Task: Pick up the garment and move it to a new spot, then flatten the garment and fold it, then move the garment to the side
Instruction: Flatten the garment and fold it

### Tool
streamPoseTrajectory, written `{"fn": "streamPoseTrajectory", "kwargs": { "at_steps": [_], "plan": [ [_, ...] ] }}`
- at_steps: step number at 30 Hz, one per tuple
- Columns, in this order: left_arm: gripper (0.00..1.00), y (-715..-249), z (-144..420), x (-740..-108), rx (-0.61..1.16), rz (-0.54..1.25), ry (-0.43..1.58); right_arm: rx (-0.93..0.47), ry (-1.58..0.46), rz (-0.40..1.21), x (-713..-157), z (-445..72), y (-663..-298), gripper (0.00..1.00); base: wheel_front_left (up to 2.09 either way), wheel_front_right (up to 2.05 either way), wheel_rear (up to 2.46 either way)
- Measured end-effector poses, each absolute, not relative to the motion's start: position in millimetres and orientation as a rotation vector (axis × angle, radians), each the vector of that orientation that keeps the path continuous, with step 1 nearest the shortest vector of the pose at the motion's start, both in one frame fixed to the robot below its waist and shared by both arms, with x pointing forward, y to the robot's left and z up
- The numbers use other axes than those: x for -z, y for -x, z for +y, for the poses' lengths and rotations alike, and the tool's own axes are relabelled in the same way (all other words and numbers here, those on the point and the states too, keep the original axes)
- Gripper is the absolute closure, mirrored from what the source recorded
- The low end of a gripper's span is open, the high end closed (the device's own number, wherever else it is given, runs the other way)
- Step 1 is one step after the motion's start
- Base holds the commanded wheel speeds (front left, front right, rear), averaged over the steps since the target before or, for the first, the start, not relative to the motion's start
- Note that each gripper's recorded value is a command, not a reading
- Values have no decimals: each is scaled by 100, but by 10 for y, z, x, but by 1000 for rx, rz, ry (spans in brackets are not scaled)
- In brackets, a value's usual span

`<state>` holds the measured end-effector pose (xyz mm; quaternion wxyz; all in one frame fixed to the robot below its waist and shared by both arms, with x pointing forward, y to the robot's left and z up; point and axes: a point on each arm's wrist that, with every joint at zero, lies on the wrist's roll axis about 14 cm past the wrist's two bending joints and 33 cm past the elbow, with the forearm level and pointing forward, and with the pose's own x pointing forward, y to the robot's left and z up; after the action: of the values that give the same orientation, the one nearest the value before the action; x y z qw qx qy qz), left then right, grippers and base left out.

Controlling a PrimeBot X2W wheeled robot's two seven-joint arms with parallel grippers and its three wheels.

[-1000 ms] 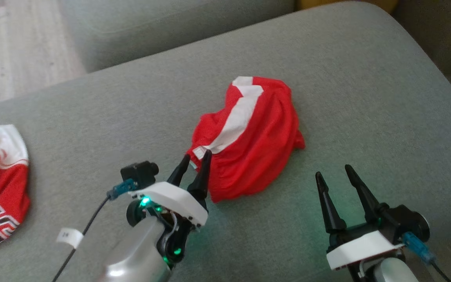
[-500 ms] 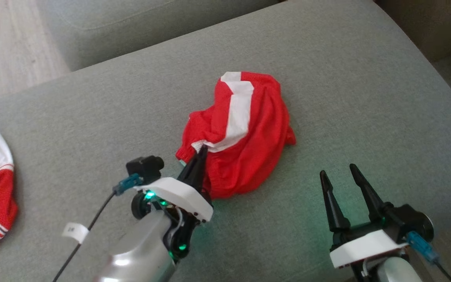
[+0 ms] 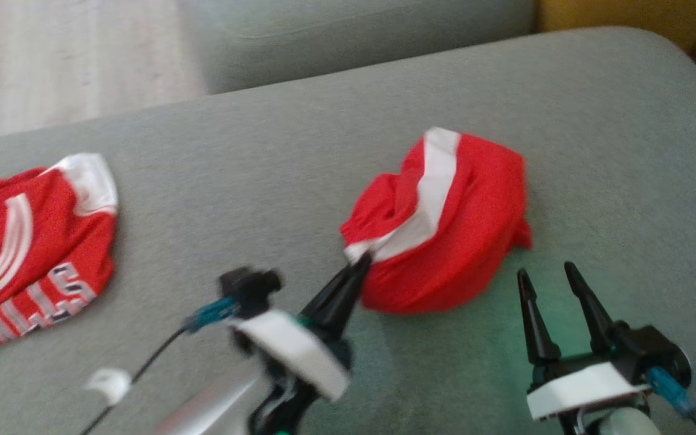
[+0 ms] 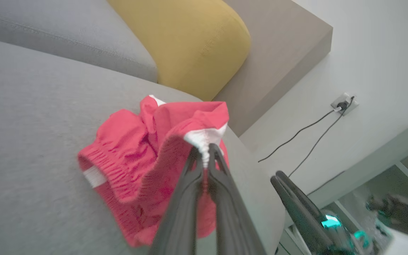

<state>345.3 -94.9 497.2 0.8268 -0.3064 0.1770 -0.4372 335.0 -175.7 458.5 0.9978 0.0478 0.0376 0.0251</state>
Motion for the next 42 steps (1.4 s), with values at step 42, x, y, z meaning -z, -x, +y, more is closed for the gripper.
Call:
{"fn": "streamPoseTrajectory", "kwargs": {
  "at_steps": [42],
  "plan": [
    [100,-3878,1753,-4705,284,344,288,-789,-47,668,-3796,-7,-4602,16,0,0,0]
  ]
}}
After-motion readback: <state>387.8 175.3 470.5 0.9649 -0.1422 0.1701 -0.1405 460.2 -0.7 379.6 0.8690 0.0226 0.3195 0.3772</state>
